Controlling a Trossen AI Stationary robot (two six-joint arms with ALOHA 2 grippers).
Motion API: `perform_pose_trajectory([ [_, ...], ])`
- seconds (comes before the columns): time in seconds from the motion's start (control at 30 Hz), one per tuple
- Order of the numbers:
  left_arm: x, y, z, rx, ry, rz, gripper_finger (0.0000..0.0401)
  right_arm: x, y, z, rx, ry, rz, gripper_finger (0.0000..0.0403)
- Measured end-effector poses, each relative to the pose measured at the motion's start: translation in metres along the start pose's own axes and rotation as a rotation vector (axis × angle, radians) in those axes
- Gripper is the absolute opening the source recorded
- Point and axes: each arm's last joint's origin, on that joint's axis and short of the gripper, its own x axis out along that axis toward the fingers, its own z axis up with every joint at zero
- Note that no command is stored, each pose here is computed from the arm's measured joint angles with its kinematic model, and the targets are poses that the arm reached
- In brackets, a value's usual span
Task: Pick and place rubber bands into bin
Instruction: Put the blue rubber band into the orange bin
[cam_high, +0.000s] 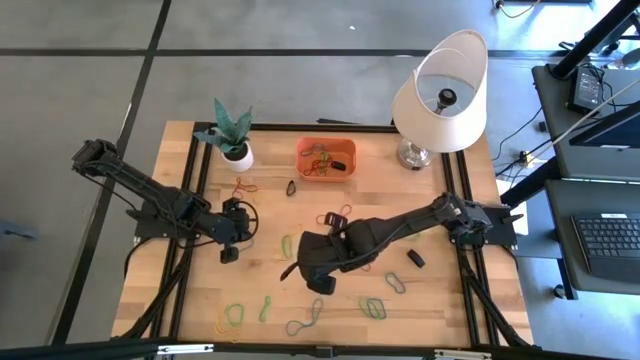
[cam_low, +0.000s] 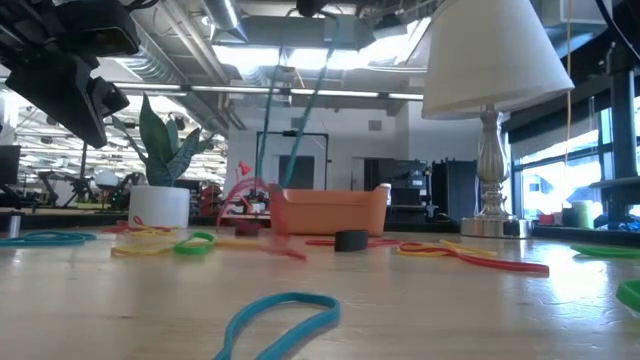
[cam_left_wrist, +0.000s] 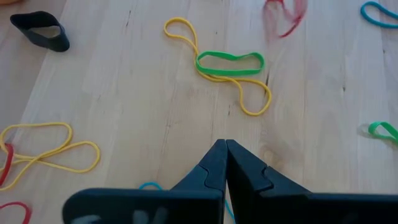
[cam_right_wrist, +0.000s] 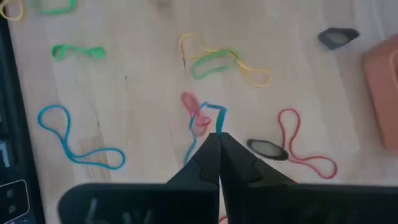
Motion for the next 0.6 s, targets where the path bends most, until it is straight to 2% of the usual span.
perform_pose_trajectory([
  [0.33, 0.0, 0.0, 0.0, 0.0, -0.001, 0.001, 0.0003, -0.045, -0.01, 0.002, 0.02, -0.174, -0.073, 0.0001],
  [0.5, 0.0, 0.0, 0.0, 0.0, -0.002, 0.002, 0.0003, -0.056, -0.003, 0.006, 0.042, -0.256, 0.009, 0.0001],
  [0.6, 0.0, 0.0, 0.0, 0.0, -0.005, 0.005, 0.0003, -0.043, 0.007, 0.003, 0.005, -0.206, 0.079, 0.0001],
])
